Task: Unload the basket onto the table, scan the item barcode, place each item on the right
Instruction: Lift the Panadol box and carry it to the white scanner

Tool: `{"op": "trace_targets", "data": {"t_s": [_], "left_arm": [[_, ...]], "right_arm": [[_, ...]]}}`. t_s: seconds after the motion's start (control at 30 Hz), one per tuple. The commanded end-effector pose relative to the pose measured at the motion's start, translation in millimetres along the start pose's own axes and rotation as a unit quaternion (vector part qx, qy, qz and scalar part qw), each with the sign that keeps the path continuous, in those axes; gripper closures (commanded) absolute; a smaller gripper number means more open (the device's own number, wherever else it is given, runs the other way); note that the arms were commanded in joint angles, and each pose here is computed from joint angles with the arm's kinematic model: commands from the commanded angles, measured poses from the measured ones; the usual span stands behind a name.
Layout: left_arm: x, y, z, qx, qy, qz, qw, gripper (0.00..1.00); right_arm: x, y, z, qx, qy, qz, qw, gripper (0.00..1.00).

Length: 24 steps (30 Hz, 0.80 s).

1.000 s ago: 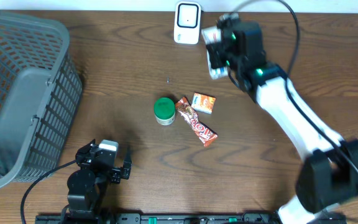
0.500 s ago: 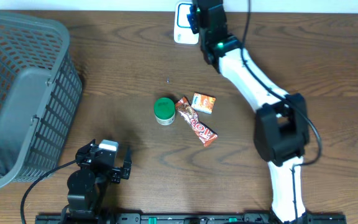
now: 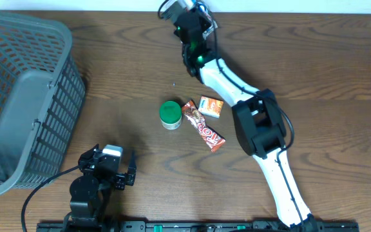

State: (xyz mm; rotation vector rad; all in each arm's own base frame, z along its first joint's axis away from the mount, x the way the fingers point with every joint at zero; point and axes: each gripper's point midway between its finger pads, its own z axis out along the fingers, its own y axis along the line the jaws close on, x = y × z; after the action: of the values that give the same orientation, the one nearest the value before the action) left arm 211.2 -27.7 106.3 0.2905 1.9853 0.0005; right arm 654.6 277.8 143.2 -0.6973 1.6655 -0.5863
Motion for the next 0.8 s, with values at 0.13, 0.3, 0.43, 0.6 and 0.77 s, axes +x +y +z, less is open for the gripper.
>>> {"op": "trace_targets", "data": {"t_s": [0.13,0.3,0.43,0.6,0.77], "left_arm": [[7,-2,1,0.005,0.010,-0.006,1.000,0.02],[7,-2,1,0.005,0.010,-0.006,1.000,0.02],[7,-2,1,0.005,0.010,-0.006,1.000,0.02],[7,-2,1,0.005,0.010,-0.006,1.000,0.02],[7,-2,1,0.005,0.010,-0.006,1.000,0.02]], "right_arm": [[-4,3,-2,0.043,0.011,-0.081,0.996,0.65],[-12,-23,-14,0.104,0.043,-0.071,0.991,0.73],[-11,-50,-27,0.138,0.084,-0.054,0.985,0.66],[0,-94,-49,0.154,0.154,-0.034,0.975,0.70],[34,-146,-73,0.154,0.235,-0.013,0.960,0.71]]}}
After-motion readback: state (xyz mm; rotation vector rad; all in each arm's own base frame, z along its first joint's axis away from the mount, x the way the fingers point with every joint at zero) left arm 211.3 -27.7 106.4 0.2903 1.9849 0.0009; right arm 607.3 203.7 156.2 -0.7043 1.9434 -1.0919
